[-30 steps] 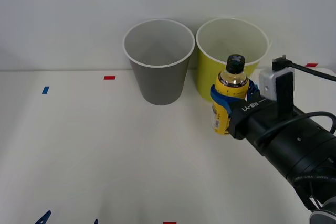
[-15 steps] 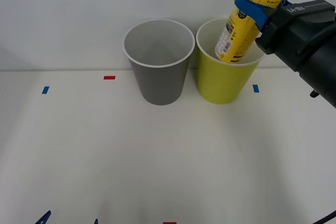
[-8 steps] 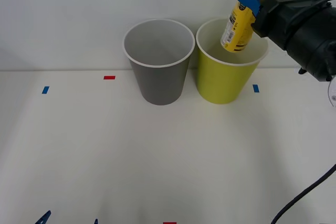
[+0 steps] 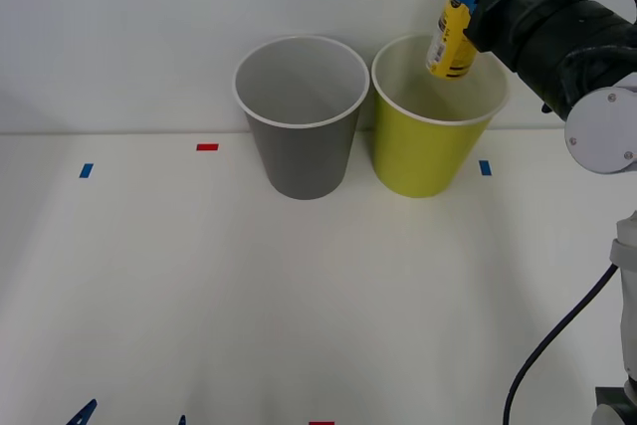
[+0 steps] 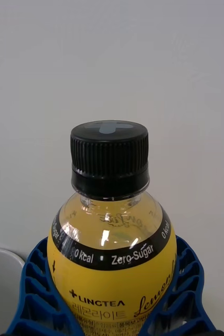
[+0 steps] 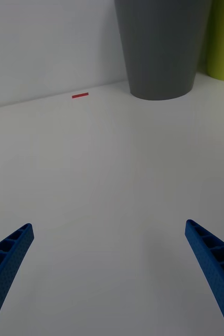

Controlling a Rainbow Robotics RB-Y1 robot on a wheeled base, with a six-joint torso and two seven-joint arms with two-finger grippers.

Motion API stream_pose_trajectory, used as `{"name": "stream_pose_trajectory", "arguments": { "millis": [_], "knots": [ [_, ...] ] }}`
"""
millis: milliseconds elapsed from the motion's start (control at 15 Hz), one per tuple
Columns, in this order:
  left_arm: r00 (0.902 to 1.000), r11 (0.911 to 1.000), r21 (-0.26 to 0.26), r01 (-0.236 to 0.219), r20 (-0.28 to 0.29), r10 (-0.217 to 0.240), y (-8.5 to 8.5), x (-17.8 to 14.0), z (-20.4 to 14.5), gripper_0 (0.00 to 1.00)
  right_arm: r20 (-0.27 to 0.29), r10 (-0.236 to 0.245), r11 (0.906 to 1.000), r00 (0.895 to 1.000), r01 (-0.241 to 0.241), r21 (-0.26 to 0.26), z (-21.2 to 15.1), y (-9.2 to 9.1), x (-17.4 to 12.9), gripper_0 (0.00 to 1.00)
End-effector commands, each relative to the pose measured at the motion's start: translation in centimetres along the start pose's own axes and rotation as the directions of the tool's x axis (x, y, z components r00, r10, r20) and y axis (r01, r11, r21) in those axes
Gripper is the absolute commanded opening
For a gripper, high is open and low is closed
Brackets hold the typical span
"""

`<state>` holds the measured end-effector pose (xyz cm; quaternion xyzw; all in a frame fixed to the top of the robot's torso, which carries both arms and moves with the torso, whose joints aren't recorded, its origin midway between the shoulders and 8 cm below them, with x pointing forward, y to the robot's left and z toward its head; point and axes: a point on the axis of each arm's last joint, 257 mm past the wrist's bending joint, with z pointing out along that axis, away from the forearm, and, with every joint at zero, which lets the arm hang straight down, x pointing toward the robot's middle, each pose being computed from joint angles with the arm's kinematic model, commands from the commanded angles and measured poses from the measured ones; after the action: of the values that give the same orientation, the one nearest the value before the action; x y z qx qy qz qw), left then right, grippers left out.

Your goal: Put cans in the gray bin and PET bottles in the light green bin.

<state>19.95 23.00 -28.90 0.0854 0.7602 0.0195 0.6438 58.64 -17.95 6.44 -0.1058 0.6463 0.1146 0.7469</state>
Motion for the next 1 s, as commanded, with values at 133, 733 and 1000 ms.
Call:
{"name": "stream_pose_trajectory", "arguments": {
  "millis": [133,733,1000],
  "knots": [
    [1.0,1.0,0.0,0.0,0.0,0.0,0.0,0.0,0.0,1.0,-0.006,-0.001,0.9999,1.0,0.001,-0.012,0.2,0.7,0.3,0.0],
    [1.0,1.0,0.0,0.0,0.0,0.0,0.0,0.0,0.0,1.0,0.011,0.0,0.9994,1.0,0.0,-0.036,0.1,1.9,0.0,1.0],
    [1.0,1.0,0.0,0.0,0.0,0.0,0.0,0.0,0.0,1.0,0.057,0.023,0.9993,0.998,-0.021,-0.032,-2.8,2.8,-0.4,1.0]
  ]
}}
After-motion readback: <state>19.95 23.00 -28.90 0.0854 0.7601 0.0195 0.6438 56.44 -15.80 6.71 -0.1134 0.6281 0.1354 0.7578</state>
